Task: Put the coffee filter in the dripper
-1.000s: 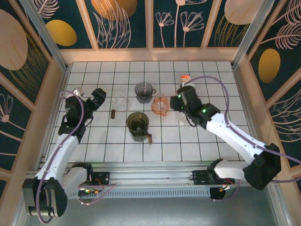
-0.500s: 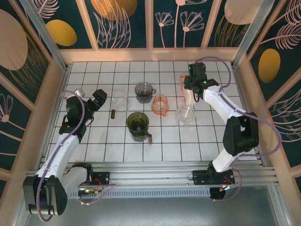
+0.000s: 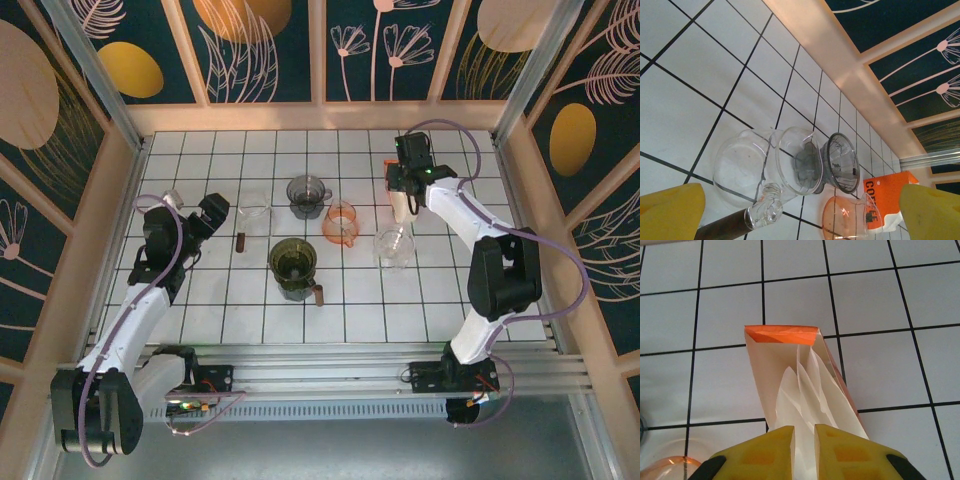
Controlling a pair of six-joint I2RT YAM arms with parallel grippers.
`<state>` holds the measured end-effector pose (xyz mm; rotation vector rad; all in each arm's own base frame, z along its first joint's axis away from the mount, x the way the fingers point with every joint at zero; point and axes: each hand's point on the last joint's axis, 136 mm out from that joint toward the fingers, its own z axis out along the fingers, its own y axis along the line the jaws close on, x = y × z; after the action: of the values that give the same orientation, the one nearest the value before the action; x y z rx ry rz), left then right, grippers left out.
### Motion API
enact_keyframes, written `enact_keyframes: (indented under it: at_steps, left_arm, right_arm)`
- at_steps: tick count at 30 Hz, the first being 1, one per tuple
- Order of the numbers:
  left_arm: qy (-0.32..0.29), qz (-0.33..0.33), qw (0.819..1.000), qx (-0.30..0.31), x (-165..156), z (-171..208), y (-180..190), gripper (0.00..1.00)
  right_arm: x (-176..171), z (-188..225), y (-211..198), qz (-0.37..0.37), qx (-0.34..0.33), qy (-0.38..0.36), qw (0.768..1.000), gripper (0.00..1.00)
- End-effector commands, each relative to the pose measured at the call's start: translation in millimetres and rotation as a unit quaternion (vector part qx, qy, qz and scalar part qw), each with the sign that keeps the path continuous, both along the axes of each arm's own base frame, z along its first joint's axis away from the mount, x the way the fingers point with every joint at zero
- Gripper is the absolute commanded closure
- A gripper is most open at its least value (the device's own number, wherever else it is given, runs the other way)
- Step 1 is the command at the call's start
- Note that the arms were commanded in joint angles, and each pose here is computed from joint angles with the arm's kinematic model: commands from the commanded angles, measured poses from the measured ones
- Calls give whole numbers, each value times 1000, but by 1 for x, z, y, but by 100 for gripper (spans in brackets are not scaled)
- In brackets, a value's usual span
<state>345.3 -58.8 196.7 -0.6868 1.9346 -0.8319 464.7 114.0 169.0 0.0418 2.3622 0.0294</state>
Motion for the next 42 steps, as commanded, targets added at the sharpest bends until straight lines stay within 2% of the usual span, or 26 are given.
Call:
enact_keyframes:
  at_steps: [1,8,27,42]
  left_arm:
    - [-11,-8,1000,2,2,2,-2,1]
    - [-7,-8,1000,3,3,-1,-2,1]
    - [-1,-6,1000,4,4,-6,-2,1]
    - [0,-6,1000,5,5,-6,-2,1]
  right_arm:
    - [-2,-4,0,17,-32,17,999,82]
    - [0,-27,2,27,-45,51,997,82]
    - [-5,-48,-4,23,-64,69,995,84]
    - [-9,-53,-3,23,-75,67,995,80]
